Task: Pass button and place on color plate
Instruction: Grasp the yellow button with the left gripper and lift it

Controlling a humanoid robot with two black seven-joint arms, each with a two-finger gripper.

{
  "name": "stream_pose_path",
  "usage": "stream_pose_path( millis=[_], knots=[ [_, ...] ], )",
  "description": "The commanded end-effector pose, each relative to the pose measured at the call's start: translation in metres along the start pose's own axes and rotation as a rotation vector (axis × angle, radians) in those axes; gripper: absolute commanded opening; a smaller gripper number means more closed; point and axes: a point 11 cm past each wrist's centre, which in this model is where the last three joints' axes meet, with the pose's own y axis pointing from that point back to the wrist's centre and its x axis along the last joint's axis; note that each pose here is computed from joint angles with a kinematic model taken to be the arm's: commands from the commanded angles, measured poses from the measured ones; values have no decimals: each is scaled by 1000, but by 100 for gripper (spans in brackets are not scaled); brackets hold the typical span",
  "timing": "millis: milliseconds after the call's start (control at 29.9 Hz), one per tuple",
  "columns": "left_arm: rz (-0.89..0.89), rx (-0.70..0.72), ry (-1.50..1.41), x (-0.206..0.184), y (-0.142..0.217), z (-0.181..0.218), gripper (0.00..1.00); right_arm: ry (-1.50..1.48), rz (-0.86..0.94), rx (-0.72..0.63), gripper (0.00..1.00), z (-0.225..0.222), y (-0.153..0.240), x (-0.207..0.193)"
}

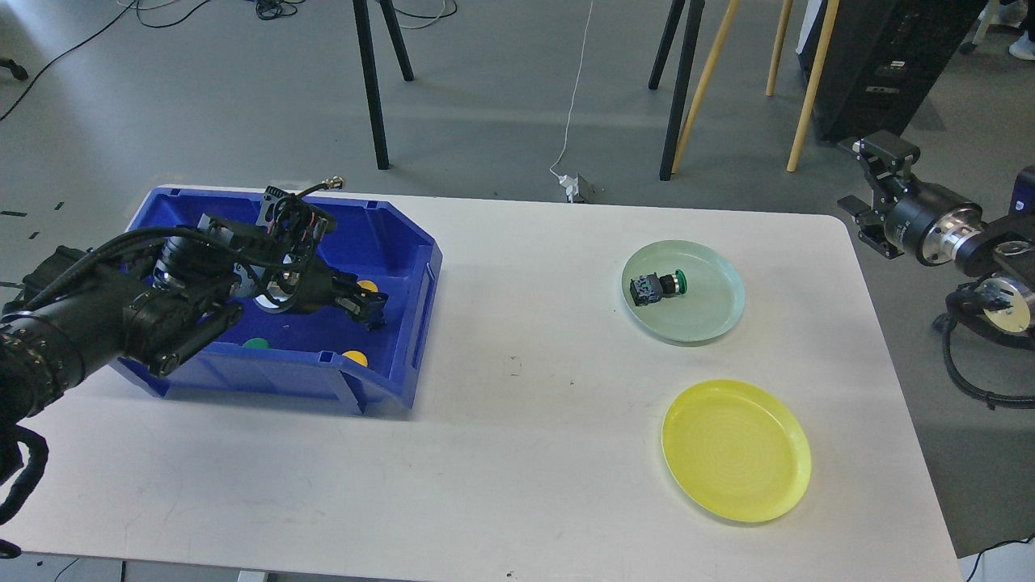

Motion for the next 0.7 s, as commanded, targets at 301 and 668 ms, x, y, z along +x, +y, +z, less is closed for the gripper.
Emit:
stream_pose_path(
  millis=[301, 668],
  knots=[
    [5, -1, 0, -2, 60, -39, 31, 7, 11, 16, 88, -10, -2, 3],
    [345, -84, 203, 69, 183, -63, 32, -10, -14, 93, 88, -38, -16, -11]
  ],
)
